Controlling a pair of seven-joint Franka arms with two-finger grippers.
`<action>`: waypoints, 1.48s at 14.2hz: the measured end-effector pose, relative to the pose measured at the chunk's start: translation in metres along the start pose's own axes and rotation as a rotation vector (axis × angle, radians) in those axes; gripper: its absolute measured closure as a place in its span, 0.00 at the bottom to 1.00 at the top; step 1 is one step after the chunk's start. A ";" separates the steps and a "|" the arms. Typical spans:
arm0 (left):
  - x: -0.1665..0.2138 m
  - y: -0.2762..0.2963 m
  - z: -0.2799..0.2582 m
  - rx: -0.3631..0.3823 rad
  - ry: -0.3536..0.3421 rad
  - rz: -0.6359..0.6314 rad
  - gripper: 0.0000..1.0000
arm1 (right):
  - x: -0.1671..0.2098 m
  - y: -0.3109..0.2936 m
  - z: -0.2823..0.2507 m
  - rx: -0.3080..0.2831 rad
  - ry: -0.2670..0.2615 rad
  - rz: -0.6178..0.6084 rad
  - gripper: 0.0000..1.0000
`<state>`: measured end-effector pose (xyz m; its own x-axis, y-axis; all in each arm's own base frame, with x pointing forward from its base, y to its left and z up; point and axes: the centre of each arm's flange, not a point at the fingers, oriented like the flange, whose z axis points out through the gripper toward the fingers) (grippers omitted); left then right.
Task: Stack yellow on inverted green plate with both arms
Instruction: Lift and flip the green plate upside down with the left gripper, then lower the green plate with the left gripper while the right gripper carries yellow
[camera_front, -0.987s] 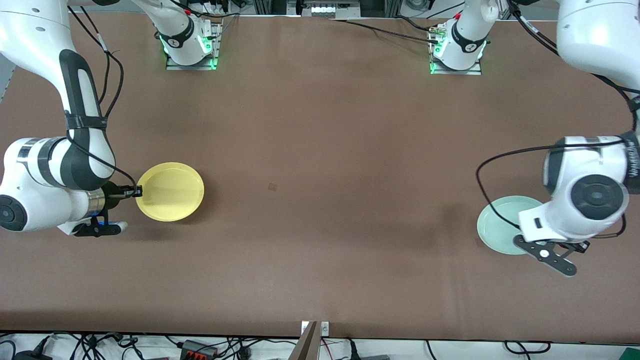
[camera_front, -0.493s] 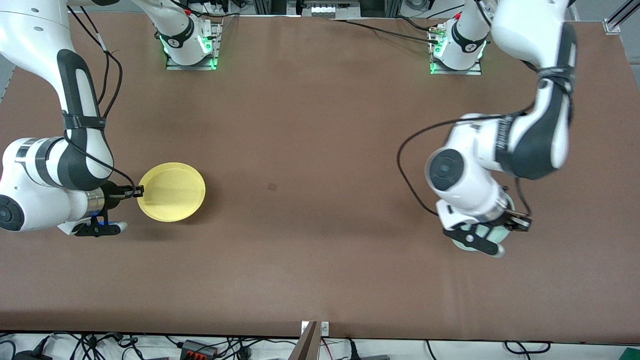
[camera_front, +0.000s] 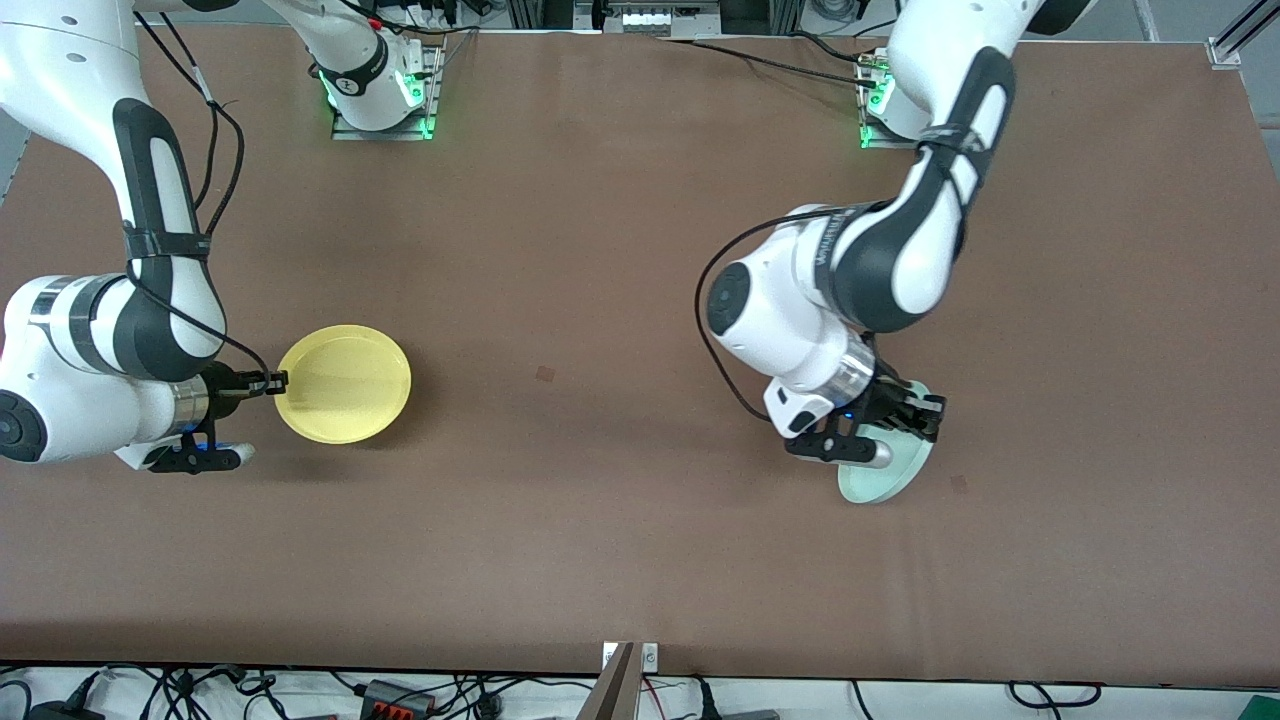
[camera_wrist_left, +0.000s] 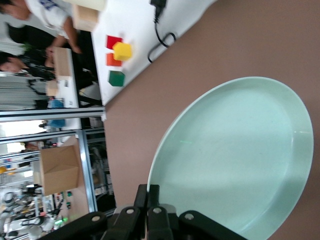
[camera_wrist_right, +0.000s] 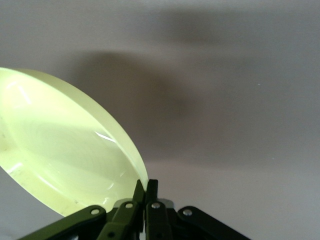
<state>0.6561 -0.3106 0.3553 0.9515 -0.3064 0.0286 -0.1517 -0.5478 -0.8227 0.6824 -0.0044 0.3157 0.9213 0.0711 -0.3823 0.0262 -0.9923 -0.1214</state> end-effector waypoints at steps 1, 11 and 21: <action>-0.002 0.018 -0.009 0.027 0.023 -0.021 0.97 | 0.000 0.000 0.000 0.010 0.000 -0.009 0.97; -0.048 0.170 -0.069 0.102 0.125 -0.085 0.97 | 0.000 0.007 0.005 0.015 -0.013 -0.015 0.97; -0.068 0.214 -0.093 0.103 0.192 -0.144 0.72 | -0.001 0.035 0.012 0.030 -0.030 0.019 0.97</action>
<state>0.5341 -0.4789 0.2303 0.8917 -0.3782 0.2485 0.0189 -0.5174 -0.8555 0.6775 -0.0378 0.3010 0.9093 0.0556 -0.4124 -0.0034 -0.9900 -0.1411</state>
